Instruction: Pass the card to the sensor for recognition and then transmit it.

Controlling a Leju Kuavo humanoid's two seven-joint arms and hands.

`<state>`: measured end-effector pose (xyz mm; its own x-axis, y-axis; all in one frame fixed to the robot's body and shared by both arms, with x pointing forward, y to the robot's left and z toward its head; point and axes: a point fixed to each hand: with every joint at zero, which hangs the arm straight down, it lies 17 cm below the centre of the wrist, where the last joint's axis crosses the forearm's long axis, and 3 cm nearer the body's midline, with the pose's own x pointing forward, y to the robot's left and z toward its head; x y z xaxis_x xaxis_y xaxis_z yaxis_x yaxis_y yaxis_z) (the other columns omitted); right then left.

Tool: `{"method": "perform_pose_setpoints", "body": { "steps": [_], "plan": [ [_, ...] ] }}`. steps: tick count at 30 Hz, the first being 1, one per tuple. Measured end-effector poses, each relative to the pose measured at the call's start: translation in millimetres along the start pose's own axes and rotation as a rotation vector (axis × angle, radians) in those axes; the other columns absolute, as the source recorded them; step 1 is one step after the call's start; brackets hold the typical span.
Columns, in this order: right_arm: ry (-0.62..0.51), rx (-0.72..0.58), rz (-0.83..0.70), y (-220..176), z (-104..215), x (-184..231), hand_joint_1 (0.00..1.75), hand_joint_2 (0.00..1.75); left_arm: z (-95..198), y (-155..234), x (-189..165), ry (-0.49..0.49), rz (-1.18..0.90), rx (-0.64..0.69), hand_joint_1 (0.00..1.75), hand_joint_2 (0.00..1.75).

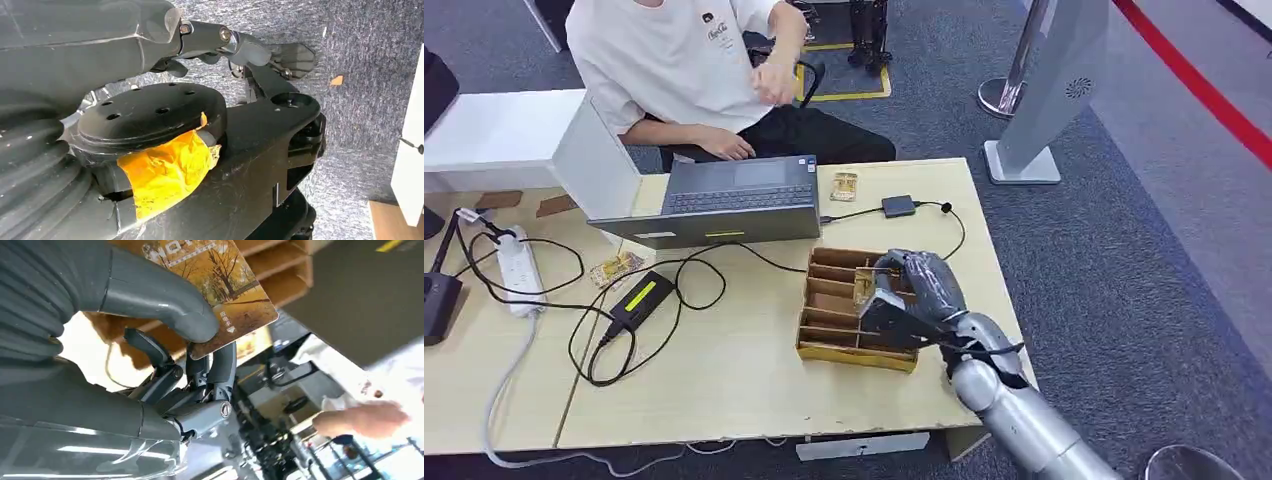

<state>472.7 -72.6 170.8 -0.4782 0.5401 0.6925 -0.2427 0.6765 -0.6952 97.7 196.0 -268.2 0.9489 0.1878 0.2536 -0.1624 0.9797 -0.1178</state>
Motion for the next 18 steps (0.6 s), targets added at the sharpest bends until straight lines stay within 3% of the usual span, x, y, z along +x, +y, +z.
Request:
{"method": "perform_pose_setpoints", "body": {
  "steps": [6, 9, 15, 18],
  "plan": [
    [-0.031, 0.004, -0.004, -29.1, -29.1, 13.2, 1.75, 1.75, 0.1, 0.7, -1.3, 0.006, -0.013, -0.003, 0.00, 1.75],
    [-0.029, -0.046, 0.063, -51.4, -47.8, 17.9, 1.75, 1.75, 0.1, 0.6, -2.0, 0.007, -0.023, -0.002, 0.00, 1.75],
    [-0.075, -0.385, 0.388, -126.3, -78.8, 50.2, 1.75, 1.75, 0.3, -10.3, -5.0, 0.008, -0.060, 0.009, 0.00, 1.75],
    [-0.127, -0.513, 0.505, -144.6, -81.7, 70.9, 1.75, 1.75, 0.6, -14.0, -6.0, 0.009, -0.082, -0.001, 0.00, 1.75]
  ]
}}
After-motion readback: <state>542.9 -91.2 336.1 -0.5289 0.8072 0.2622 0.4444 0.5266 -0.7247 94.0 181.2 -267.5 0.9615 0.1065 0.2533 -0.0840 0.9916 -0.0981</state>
